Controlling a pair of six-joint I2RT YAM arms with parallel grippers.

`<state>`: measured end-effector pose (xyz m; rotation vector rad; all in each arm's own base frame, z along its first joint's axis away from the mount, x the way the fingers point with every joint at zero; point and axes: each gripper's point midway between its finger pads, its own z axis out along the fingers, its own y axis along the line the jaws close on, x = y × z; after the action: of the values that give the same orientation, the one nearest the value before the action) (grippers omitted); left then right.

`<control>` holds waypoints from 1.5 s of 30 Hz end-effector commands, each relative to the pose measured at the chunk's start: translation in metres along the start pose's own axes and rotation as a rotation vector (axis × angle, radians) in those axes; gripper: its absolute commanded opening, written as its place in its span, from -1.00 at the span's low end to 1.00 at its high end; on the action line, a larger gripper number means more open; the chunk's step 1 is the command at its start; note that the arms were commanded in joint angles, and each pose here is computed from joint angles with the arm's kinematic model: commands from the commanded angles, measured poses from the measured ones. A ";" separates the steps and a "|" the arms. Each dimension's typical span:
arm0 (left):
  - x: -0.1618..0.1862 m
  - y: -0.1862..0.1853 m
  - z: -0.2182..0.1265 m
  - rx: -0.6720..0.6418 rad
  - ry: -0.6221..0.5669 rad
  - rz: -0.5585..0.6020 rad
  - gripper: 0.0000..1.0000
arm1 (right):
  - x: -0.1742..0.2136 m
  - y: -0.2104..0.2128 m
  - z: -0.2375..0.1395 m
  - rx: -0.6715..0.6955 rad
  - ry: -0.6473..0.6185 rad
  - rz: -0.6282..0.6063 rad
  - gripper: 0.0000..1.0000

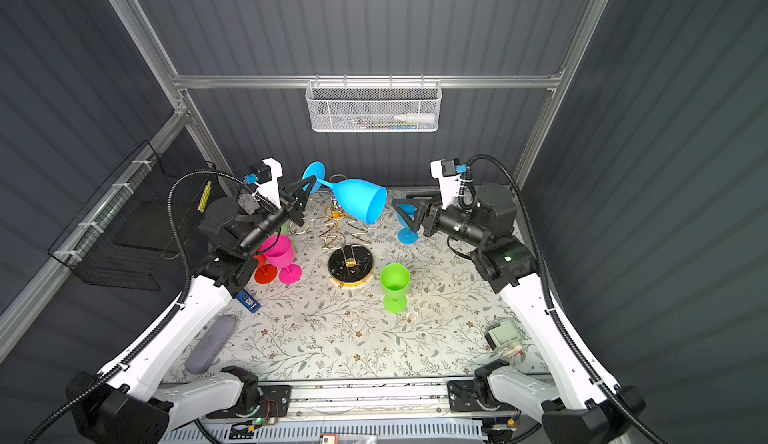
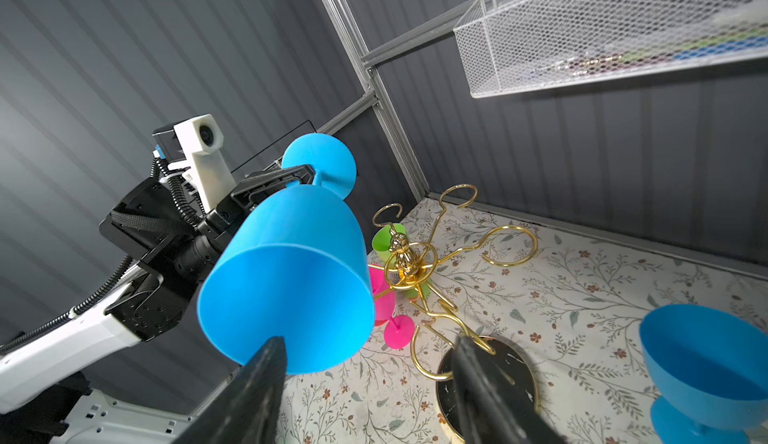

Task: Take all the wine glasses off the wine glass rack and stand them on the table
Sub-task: 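Close the right gripper on the blue glass bowl while the left holds the foot, then open the left gripper off the foot while the right holds the glass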

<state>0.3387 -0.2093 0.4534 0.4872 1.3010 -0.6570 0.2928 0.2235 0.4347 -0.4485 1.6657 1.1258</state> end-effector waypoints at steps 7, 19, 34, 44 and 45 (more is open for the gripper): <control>-0.029 -0.008 -0.001 0.035 -0.083 -0.022 -1.00 | -0.002 0.001 0.032 -0.043 -0.009 0.035 0.00; -0.019 -0.005 0.006 0.031 -0.064 -0.024 -1.00 | -0.004 0.010 0.050 -0.088 0.004 0.051 -0.87; -0.029 0.012 -0.005 -0.089 -0.098 0.046 0.64 | -0.033 -0.025 0.013 0.102 -0.044 0.039 -1.00; -0.032 0.045 -0.036 -0.328 -0.083 0.211 0.99 | -0.029 -0.087 -0.112 0.780 0.180 -0.151 -1.00; -0.032 0.052 -0.040 -0.362 -0.087 0.227 0.99 | -0.026 -0.089 -0.125 0.839 0.216 -0.165 -1.00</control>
<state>0.3372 -0.1640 0.4765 0.3478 1.2302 -0.4019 0.3276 0.1108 0.4611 -0.1551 1.8467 0.5061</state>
